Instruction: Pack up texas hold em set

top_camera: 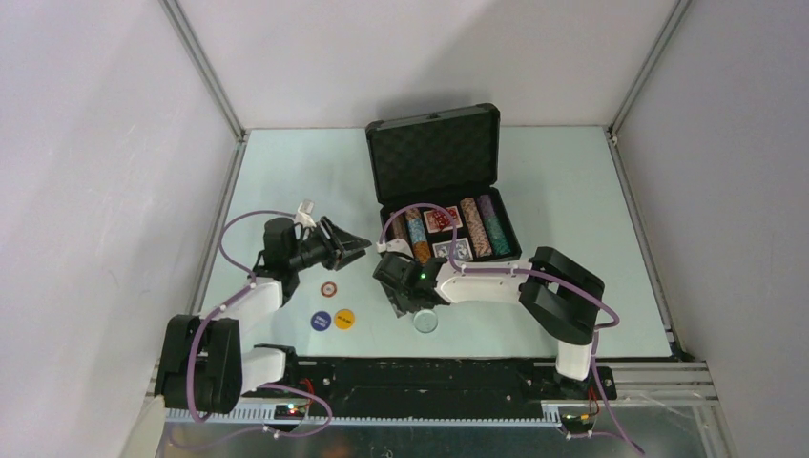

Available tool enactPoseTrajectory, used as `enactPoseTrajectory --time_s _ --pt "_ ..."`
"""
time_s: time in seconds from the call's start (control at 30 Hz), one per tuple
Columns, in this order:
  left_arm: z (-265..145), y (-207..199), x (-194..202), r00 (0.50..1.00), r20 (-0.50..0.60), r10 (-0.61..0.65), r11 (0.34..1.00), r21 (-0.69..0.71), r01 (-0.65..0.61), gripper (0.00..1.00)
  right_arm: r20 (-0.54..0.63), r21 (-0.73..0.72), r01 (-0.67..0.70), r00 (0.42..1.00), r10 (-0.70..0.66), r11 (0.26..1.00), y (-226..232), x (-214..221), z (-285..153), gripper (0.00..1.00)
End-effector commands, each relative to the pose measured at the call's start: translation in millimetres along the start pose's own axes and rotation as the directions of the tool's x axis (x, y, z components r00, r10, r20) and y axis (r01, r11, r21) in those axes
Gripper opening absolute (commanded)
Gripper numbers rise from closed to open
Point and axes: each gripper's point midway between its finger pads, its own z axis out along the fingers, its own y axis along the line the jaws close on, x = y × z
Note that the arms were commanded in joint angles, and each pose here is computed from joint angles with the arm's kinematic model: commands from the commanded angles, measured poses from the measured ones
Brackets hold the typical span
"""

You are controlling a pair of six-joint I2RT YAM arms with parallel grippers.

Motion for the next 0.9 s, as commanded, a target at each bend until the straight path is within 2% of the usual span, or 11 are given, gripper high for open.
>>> enactPoseTrajectory --time_s 0.0,0.23,0.5,0.63,0.87 --pt "-4 -8 -2 0.999 0.006 0.031 0.999 0.032 -0.031 0.49 -0.107 0.024 -0.017 0.994 0.019 1.000 -10 32 7 0.58" --pt "-3 -7 -2 1.000 0.004 0.029 0.999 0.030 -0.029 0.49 -0.114 0.029 -0.039 0.993 0.042 0.999 -19 36 6 0.55" --pt "-3 -9 -2 1.000 0.003 0.028 0.999 0.033 -0.028 0.50 -0.109 0.058 -0.027 0.993 0.034 0.998 -26 36 2 0.45" --pt "-3 -8 -2 1.000 0.001 0.027 0.999 0.032 -0.027 0.50 -0.068 0.054 -0.032 0.997 0.036 0.998 -27 25 -3 0.43" --pt "-4 -9 -2 1.000 0.002 0.029 0.999 0.034 -0.029 0.50 0.062 -0.052 -0.057 0.996 0.060 0.997 -10 -17 -22 0.44"
